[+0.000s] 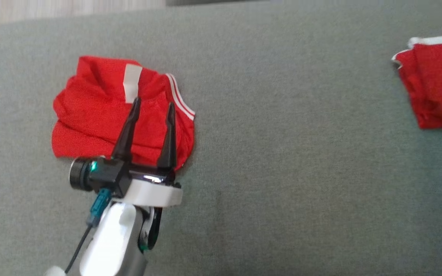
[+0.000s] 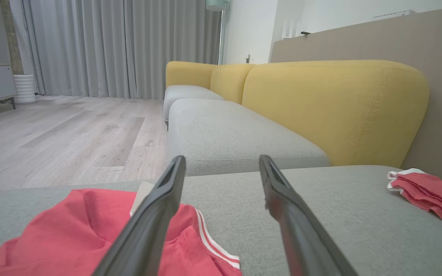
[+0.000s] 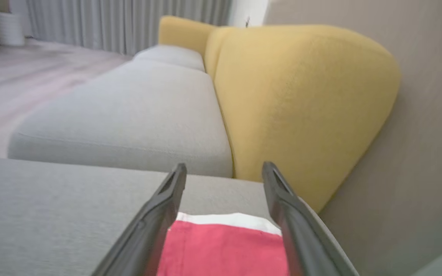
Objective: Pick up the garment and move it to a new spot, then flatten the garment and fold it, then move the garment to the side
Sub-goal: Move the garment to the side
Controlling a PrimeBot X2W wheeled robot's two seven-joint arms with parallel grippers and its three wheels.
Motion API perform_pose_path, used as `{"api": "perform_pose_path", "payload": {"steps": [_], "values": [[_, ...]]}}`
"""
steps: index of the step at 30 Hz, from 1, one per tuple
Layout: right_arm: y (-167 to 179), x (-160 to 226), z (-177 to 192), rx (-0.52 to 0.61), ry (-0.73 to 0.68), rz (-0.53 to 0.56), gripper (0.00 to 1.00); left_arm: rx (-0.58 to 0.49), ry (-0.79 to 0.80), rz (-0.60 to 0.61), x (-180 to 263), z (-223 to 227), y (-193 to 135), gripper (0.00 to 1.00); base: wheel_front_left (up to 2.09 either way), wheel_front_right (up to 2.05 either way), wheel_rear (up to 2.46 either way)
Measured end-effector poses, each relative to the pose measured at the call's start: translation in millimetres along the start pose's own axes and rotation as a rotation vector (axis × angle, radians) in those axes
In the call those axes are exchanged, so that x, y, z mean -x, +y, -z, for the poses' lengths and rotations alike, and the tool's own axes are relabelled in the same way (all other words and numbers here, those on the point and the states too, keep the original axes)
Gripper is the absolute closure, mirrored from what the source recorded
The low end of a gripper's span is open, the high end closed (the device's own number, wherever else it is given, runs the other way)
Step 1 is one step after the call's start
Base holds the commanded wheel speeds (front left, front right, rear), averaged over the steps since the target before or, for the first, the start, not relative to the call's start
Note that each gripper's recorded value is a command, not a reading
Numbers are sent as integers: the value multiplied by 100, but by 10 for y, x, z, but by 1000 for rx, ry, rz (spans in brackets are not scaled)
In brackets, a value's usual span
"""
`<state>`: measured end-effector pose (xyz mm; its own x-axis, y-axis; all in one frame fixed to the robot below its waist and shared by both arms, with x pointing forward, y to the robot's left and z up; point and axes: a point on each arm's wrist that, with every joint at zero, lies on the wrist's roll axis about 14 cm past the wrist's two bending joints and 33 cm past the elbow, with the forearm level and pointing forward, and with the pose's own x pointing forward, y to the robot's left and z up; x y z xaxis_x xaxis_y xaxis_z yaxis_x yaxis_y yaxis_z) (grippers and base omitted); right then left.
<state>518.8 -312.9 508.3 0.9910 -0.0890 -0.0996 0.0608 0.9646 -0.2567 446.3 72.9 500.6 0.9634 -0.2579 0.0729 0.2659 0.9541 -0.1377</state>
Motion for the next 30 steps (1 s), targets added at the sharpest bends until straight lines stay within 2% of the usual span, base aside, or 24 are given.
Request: {"api": "perform_pose_path", "payload": {"steps": [9,14,24,30], "values": [[585,559,-586,-292,-249,-44,0,5,-33,-39,296,-180,30,0,0,0,0],[843,1015,-419,-413,-233,-54,0,11,-4,-58,573,-103,32,0,0,0,0],[1048,1596,165,-461,-102,-62,0,27,-1,-91,820,-101,90,0,0,0,0],[1038,1622,103,-470,-128,-62,0,34,12,-109,880,-57,121,0,0,0,0]]}}
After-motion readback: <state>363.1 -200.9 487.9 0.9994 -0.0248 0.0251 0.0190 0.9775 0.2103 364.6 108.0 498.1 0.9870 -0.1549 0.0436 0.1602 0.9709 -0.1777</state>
